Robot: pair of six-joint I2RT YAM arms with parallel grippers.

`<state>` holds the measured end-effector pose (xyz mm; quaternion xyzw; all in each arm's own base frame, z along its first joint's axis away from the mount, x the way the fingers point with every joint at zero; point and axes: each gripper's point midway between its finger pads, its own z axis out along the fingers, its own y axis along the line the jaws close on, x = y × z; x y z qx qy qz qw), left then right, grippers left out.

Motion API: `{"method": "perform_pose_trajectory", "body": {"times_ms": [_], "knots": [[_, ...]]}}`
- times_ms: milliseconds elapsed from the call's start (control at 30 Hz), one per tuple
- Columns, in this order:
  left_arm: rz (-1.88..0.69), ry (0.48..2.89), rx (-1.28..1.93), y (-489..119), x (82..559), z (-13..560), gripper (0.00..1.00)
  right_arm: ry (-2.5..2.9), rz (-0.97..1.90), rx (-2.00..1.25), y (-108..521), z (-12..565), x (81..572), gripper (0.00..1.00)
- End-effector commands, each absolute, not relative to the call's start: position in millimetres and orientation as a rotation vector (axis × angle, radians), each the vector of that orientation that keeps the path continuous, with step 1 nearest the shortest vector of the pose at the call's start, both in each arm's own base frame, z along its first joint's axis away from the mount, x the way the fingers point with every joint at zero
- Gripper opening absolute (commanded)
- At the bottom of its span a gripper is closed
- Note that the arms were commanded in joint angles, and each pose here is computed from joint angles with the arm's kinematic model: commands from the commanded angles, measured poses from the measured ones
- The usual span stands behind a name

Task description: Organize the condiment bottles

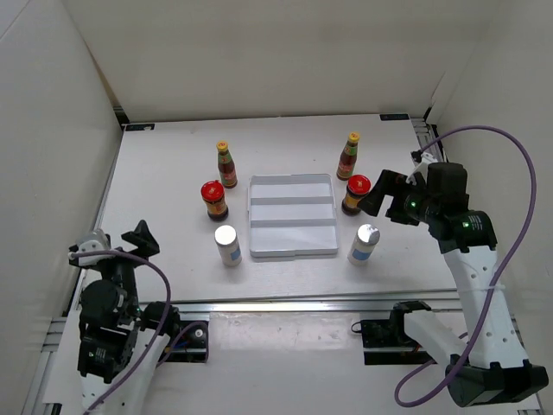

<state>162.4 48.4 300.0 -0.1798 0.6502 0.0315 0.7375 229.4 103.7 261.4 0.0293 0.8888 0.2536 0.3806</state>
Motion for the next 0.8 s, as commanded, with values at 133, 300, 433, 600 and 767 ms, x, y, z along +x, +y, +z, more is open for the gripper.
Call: {"method": "perform_pose_trajectory", "body": {"times_ms": [133, 300, 433, 600, 767], "knots": [[0.084, 1.589, -0.273, 27.0, 199.2, 285.5, 1.00, 2.197, 0.568, 0.063, 94.1, 271.6, 240.5, 1.00], [0.118, 1.628, -0.263, 26.8, 210.3, 276.7, 1.00, 2.342, 0.544, 0.066, 92.6, 231.4, 237.1, 1.00], [0.137, 1.630, -0.295, 31.5, 210.0, 273.1, 1.00, 2.372, 0.473, 0.117, 82.4, 212.8, 236.6, 1.00], [0.090, 1.650, -0.247, 20.5, 213.9, 270.6, 1.00, 2.376, 0.426, 0.151, 75.7, 202.3, 239.4, 1.00], [0.105, 1.644, -0.276, 24.8, 213.1, 270.9, 1.00, 2.450, 0.415, 0.165, 75.0, 180.1, 233.8, 1.00]]}}
